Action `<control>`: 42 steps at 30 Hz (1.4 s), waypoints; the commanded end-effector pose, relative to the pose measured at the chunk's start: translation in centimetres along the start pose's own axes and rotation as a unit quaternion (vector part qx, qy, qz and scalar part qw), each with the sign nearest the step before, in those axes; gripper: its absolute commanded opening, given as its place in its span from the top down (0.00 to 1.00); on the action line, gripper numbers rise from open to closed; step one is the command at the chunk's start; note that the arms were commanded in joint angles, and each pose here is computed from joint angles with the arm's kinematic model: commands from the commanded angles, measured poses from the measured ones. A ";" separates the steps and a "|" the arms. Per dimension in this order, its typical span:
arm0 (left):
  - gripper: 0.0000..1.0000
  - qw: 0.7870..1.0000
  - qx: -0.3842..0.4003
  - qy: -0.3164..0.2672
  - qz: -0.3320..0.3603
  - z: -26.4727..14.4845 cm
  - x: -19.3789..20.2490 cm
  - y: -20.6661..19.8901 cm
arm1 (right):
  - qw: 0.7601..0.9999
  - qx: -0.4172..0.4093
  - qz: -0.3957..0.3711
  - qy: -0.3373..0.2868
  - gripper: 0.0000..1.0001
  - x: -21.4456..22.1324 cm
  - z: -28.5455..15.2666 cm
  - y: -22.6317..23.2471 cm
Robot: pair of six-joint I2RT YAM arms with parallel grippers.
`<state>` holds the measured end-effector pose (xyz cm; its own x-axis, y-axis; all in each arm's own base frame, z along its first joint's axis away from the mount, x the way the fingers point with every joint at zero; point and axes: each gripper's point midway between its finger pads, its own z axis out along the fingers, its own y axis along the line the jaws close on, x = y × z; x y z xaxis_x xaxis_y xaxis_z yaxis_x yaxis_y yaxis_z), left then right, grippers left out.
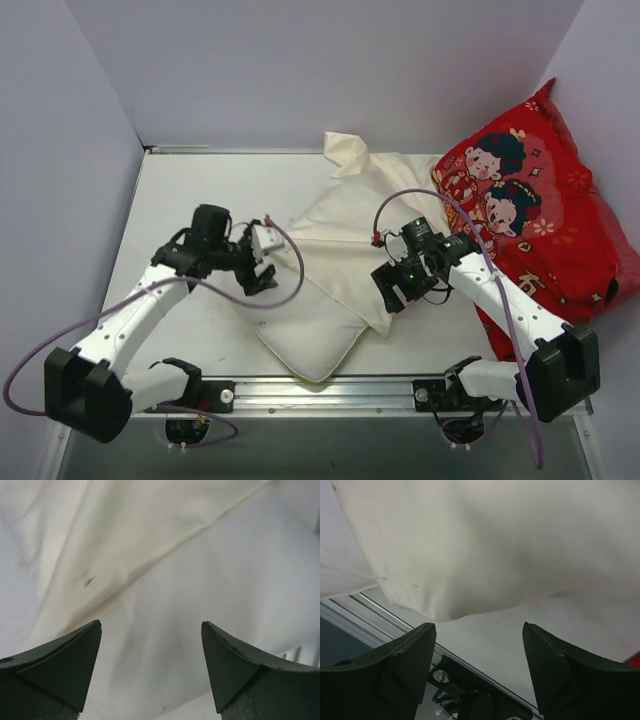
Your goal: Put the pillow into the pillowcase
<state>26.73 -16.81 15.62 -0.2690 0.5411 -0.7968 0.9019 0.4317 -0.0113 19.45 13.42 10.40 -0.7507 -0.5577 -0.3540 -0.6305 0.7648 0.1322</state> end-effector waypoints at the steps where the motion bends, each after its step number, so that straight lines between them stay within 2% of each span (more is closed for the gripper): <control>1: 0.11 0.980 0.107 -0.025 0.163 -0.4 -2.1 -9.0 | 0.998 -0.017 -0.062 0.003 0.28 2.3 -2.1 0.8; 2: 0.09 0.974 0.123 -0.023 0.187 -0.5 -1.9 -10.6 | 0.997 -0.024 -0.071 0.001 0.22 2.5 -2.1 1.2; 4: 0.09 0.951 0.184 0.012 0.249 0.4 0.2 -15.3 | 0.993 -0.031 -0.109 0.012 0.20 2.8 -1.8 1.8; 6: 0.07 0.931 0.216 0.031 0.293 1.2 1.5 -17.7 | 0.991 -0.031 -0.130 0.032 0.19 3.4 -1.2 2.0; 7: 0.03 0.914 0.244 0.038 0.321 1.7 2.4 -20.0 | 0.986 -0.035 -0.156 0.054 0.16 3.8 -0.5 2.4; 9: 0.03 0.915 0.209 0.059 0.341 3.9 2.8 -19.7 | 0.980 -0.023 -0.177 0.092 0.17 4.6 0.8 2.2; 10: 0.03 0.913 0.199 0.080 0.348 5.3 3.6 -19.5 | 0.977 -0.026 -0.175 0.119 0.22 4.9 2.1 2.2; 13: 0.07 0.913 0.194 0.112 0.342 6.6 5.2 -18.9 | 0.977 0.002 -0.163 0.141 0.27 4.3 4.8 0.4; 15: 0.13 0.907 0.198 0.139 0.344 7.0 7.3 -18.6 | 0.981 0.020 -0.159 0.108 0.28 1.6 6.4 -0.8; 16: 0.21 0.906 0.202 0.143 0.343 7.0 7.8 -18.7 | 0.983 0.024 -0.156 0.097 0.29 -0.5 7.2 -1.3; 19: 0.37 0.912 0.208 0.153 0.320 6.8 8.7 -19.1 | 0.985 0.025 -0.155 0.064 0.30 -5.0 9.2 -1.9; 20: 0.39 0.915 0.207 0.153 0.312 6.9 8.6 -19.3 | 0.987 0.021 -0.159 0.017 0.30 -8.9 8.9 -1.6; 22: 0.41 0.926 0.195 0.156 0.283 7.2 8.1 -19.2 | 0.987 0.007 -0.158 -0.012 0.30 -12.4 9.5 -0.8; 23: 0.41 0.930 0.188 0.152 0.275 7.4 7.7 -19.2 | 0.986 -0.002 -0.160 -0.053 0.30 -15.8 8.3 -0.2; 25: 0.38 0.942 0.164 0.149 0.253 7.6 6.8 -18.5 | 0.986 -0.005 -0.150 -0.077 0.30 -17.6 7.1 0.2; 27: 0.25 0.951 0.142 0.136 0.238 7.5 5.8 -17.7 | 0.986 -0.013 -0.137 -0.099 0.28 -17.2 4.9 0.1; 29: 0.14 0.956 0.123 0.116 0.240 7.0 4.5 -17.3 | 0.987 -0.020 -0.119 -0.104 0.26 -15.5 3.7 -0.4; 30: 0.12 0.959 0.116 0.107 0.237 6.8 4.1 -17.1 | 0.991 -0.030 -0.105 -0.081 0.26 -12.6 4.4 -0.6; 32: 0.09 0.961 0.106 0.096 0.236 6.5 3.5 -16.8 | 0.990 -0.018 -0.105 -0.093 0.25 -10.8 3.0 -1.4; 33: 0.07 0.962 0.102 0.096 0.235 6.5 3.4 -16.7 | 0.992 -0.014 -0.105 -0.075 0.26 -8.4 3.6 -1.6; 36: 0.06 0.965 0.098 0.098 0.221 6.6 3.4 -16.3 | 0.994 -0.027 -0.091 -0.061 0.27 -7.0 5.1 -1.2; 42: 0.04 0.967 0.104 0.091 0.213 6.6 2.8 -16.4 | 0.996 -0.063 -0.030 -0.058 0.29 -9.2 8.6 -0.4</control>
<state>13.01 -26.06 7.96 0.1145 0.7942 -0.5967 0.9872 -0.0238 0.1578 27.27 19.19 6.07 -0.6551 -0.6023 -0.4563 -0.7270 0.6670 0.1633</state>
